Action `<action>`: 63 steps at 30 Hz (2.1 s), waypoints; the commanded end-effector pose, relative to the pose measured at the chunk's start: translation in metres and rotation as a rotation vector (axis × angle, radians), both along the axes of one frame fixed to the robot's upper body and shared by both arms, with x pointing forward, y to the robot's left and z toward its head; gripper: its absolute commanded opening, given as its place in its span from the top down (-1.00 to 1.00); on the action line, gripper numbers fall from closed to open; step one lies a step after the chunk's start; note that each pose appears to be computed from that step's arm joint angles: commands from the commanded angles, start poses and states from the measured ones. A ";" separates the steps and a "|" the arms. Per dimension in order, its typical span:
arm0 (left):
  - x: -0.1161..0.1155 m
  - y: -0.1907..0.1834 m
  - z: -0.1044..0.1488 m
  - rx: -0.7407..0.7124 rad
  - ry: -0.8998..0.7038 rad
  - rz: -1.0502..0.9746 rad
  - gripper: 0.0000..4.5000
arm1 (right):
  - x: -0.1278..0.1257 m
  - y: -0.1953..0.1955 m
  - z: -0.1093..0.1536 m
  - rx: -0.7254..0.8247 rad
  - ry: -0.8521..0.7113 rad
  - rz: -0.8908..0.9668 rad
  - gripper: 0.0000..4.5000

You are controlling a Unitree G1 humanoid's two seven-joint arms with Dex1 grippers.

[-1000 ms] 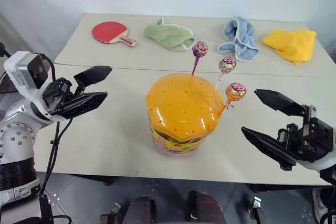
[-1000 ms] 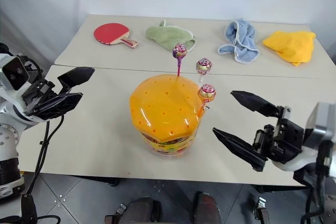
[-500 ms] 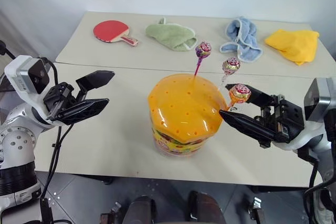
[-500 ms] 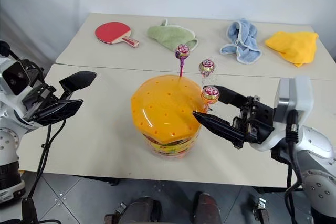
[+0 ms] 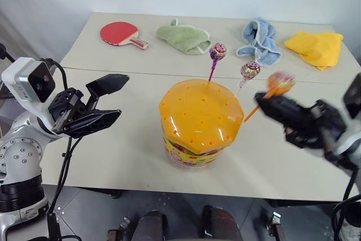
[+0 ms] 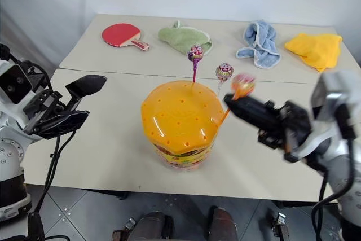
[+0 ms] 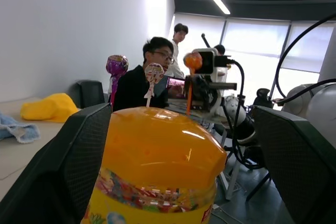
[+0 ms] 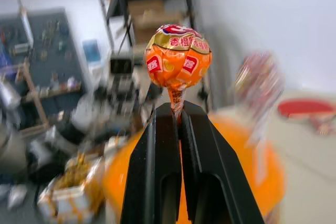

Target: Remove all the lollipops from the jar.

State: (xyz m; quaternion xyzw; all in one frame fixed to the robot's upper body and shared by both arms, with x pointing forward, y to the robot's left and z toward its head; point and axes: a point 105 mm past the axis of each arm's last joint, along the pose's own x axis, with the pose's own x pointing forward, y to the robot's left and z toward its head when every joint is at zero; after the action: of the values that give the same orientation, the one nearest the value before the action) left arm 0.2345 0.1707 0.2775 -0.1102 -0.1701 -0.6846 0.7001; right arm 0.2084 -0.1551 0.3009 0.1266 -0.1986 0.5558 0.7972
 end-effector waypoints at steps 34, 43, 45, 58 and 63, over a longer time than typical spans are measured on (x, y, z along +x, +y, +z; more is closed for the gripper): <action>0.005 0.006 0.001 -0.019 -0.035 0.061 -1.00 | 0.037 -0.033 -0.011 -0.272 -0.028 -0.177 -0.23; 0.010 -0.003 0.002 -0.057 -0.041 0.057 -1.00 | 0.036 0.015 -0.012 -0.305 0.007 -0.023 -0.23; 0.011 -0.004 0.003 -0.060 -0.045 0.055 -1.00 | 0.034 0.024 -0.015 -0.321 0.015 0.024 -0.23; 0.011 -0.009 0.007 -0.084 -0.062 0.032 -1.00 | 0.043 0.031 -0.014 -0.305 -0.006 0.040 0.98; 0.006 -0.014 0.015 -0.122 -0.072 -0.012 -1.00 | 0.040 0.018 0.008 -0.200 -0.056 0.033 0.98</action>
State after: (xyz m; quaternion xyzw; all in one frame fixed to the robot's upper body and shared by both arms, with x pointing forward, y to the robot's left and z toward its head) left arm 0.2496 0.1612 0.2817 -0.1367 -0.2149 -0.6672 0.7000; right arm 0.2564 -0.1283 0.2831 0.0333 -0.1029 0.5912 0.7992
